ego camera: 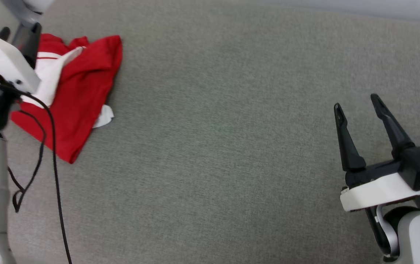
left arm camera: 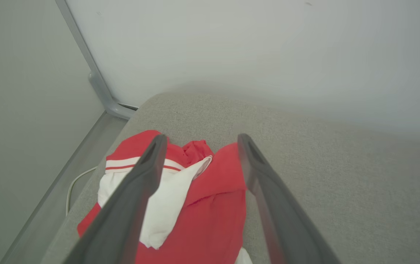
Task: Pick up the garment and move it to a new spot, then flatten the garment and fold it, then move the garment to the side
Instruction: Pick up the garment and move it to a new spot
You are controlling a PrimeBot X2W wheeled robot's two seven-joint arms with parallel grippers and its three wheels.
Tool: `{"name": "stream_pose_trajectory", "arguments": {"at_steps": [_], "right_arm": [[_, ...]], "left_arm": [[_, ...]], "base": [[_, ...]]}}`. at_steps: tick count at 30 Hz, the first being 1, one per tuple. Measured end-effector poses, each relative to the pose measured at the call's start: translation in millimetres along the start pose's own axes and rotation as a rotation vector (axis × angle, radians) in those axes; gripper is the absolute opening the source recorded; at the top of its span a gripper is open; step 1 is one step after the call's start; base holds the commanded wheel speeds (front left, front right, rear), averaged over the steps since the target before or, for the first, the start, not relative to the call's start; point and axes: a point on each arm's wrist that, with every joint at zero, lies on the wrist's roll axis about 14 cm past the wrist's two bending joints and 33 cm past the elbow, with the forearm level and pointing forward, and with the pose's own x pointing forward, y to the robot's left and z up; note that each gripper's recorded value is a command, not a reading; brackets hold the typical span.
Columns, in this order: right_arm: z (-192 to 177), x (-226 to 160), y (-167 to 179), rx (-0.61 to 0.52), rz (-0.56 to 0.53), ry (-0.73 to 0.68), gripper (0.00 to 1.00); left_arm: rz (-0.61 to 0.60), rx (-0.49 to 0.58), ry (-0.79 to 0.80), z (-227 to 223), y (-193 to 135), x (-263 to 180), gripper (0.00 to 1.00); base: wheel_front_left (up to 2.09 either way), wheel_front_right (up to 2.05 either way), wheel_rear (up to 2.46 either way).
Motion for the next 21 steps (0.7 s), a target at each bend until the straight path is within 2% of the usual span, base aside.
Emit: {"name": "stream_pose_trajectory", "arguments": {"at_steps": [4,13,17,21], "right_arm": [[-12.2,5.0,-13.8,0.003,-0.028,0.012,1.0],[-48.2,16.3,-31.0,0.017,-0.053,0.059,1.0],[-61.9,18.1,-38.0,0.018,-0.064,0.08,1.0],[-66.7,17.8,-43.0,0.013,-0.074,0.09,1.0]], "left_arm": [[0.017,-0.021,0.164,-23.5,5.0,24.8,1.0],[0.085,-0.115,0.611,-129.7,11.0,46.0,1.0],[0.101,-0.188,0.747,-172.0,4.6,44.1,1.0],[0.114,-0.244,0.801,-187.2,2.7,42.1,1.0]], "base": [[0.0,0.0,0.0],[0.0,0.0,0.0],[0.0,0.0,0.0],[0.0,0.0,0.0]]}}
